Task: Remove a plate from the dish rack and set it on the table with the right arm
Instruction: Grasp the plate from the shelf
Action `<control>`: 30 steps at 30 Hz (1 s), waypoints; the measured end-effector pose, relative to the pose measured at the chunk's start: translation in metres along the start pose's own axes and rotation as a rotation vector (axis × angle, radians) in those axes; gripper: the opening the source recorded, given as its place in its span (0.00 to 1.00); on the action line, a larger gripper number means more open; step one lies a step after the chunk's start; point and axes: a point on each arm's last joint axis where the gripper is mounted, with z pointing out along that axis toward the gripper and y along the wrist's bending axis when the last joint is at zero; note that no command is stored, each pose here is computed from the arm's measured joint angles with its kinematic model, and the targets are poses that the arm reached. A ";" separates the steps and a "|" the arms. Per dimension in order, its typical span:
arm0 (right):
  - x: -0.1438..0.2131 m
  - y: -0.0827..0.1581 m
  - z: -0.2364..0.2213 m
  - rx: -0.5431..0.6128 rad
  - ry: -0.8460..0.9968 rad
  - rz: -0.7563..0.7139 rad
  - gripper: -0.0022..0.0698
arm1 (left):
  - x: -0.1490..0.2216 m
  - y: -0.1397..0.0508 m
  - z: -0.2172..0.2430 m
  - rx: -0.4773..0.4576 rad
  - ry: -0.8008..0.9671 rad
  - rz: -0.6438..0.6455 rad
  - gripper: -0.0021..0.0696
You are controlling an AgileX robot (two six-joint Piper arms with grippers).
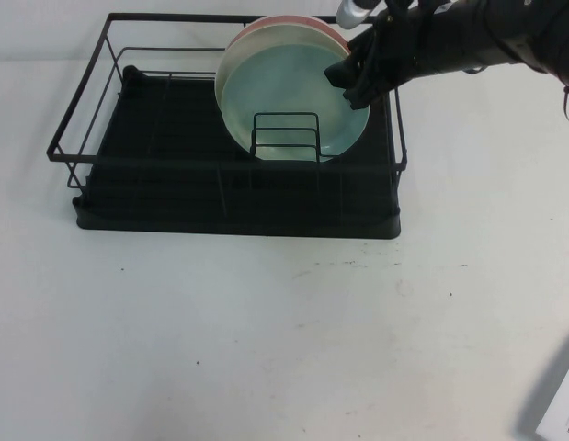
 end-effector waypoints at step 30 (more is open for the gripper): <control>0.008 0.003 0.014 -0.011 0.004 0.031 0.52 | 0.000 0.000 0.000 0.000 0.000 0.000 0.02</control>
